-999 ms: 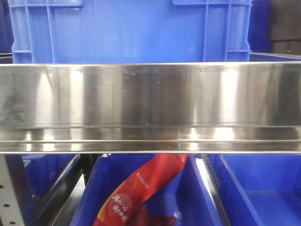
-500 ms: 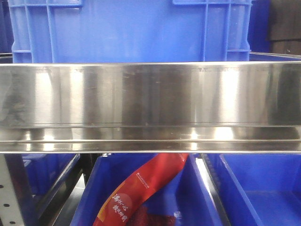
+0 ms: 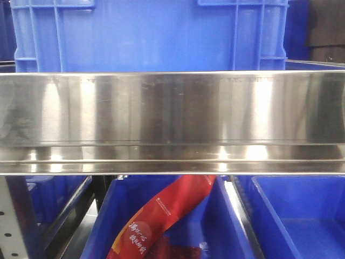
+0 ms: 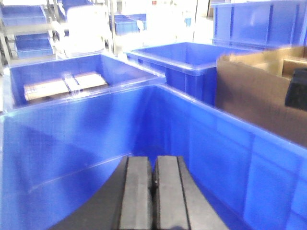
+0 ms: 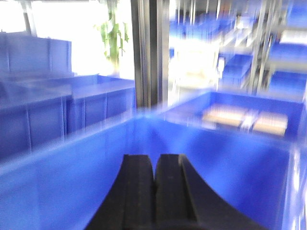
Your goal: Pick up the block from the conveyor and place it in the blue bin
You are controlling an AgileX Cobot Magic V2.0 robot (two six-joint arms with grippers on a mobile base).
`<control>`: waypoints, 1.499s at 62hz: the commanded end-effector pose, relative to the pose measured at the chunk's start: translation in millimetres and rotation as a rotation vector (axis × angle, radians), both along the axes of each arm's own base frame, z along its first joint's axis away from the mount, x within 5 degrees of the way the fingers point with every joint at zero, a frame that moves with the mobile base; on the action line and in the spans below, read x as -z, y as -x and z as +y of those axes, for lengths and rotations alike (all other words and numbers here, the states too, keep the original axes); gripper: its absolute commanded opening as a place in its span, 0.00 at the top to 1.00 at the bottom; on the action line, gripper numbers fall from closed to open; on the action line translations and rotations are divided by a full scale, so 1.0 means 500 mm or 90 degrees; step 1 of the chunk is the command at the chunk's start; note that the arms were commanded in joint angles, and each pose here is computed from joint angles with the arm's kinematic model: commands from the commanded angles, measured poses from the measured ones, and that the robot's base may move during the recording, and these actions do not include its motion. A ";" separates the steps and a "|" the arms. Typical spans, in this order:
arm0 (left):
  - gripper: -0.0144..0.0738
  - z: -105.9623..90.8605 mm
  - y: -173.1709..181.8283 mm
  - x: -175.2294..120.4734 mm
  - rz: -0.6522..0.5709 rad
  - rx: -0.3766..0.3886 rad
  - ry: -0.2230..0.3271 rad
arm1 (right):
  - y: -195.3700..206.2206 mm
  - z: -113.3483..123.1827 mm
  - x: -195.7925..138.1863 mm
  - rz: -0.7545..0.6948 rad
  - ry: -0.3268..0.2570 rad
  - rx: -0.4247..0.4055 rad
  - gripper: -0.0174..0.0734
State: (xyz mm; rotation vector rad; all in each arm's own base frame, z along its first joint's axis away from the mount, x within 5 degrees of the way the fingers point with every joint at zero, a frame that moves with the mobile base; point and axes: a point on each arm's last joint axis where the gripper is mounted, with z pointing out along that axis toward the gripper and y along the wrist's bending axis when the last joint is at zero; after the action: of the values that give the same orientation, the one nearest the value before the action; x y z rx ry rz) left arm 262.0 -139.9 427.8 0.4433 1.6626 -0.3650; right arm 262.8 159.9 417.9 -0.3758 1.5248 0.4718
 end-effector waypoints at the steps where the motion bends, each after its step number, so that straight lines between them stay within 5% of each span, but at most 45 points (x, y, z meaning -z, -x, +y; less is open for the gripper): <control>1: 0.96 0.017 0.018 -0.020 0.002 -0.006 0.017 | 0.019 -0.017 -0.028 -0.022 -0.010 0.005 0.99; 21: 0.96 0.114 0.136 -0.028 -0.033 -0.055 0.037 | 0.109 -0.111 -0.092 -0.069 -0.034 0.048 0.99; 42: 0.96 0.188 0.268 0.116 -0.006 -0.098 0.025 | 0.196 -0.165 0.053 -0.029 -0.025 0.067 0.99; 49: 0.96 0.201 0.305 0.168 0.002 -0.099 0.022 | 0.231 -0.184 0.112 -0.016 -0.037 0.072 0.99; 63: 0.96 0.219 0.361 0.231 -0.013 -0.098 0.031 | 0.297 -0.210 0.174 0.045 -0.005 0.058 0.99; 93: 0.96 0.228 0.386 0.224 -0.062 -0.100 0.052 | 0.320 -0.219 0.166 0.032 -0.011 0.054 0.99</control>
State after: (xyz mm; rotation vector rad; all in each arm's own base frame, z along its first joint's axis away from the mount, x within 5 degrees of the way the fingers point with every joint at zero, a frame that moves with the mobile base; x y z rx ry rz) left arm 70.0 -26.9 313.2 0.2859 1.5984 -0.2814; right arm 103.9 51.2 333.9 -0.2940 1.5904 0.4310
